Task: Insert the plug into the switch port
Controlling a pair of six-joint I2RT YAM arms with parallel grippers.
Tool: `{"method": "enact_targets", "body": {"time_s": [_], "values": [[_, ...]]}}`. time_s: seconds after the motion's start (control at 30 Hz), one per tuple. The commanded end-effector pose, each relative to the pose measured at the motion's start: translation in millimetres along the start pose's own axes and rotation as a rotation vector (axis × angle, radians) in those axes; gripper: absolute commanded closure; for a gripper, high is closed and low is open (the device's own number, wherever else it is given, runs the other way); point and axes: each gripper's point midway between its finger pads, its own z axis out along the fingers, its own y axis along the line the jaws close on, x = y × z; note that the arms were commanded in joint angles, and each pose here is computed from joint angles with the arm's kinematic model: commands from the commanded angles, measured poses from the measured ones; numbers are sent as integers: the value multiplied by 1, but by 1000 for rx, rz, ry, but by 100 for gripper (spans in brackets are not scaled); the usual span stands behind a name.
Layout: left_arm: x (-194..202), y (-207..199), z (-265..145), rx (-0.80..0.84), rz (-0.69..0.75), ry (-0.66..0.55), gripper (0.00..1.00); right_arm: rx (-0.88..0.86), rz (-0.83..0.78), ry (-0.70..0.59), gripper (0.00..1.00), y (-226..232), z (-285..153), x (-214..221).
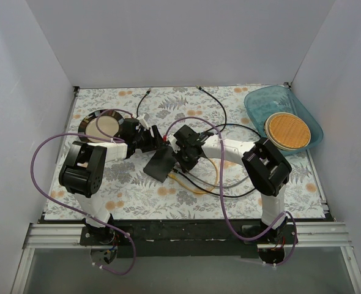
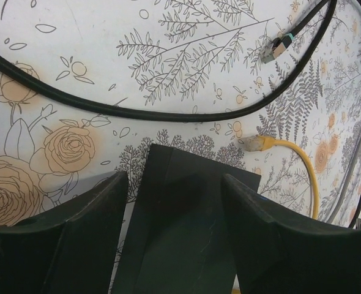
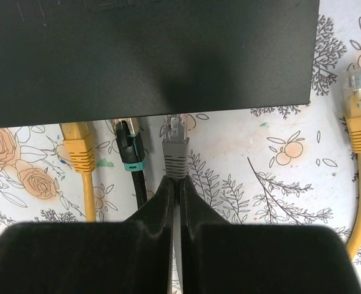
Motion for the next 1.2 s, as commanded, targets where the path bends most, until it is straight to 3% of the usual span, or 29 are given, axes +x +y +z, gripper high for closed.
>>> {"method": "enact_targets", "body": {"time_s": [0.0, 1.17], "values": [[-10, -10, -1, 43, 31, -13, 40, 13, -24, -72, 99, -1, -1, -30], [-4, -14, 2, 78, 30, 21, 49, 32, -25, -286, 99, -5, -2, -95]]}}
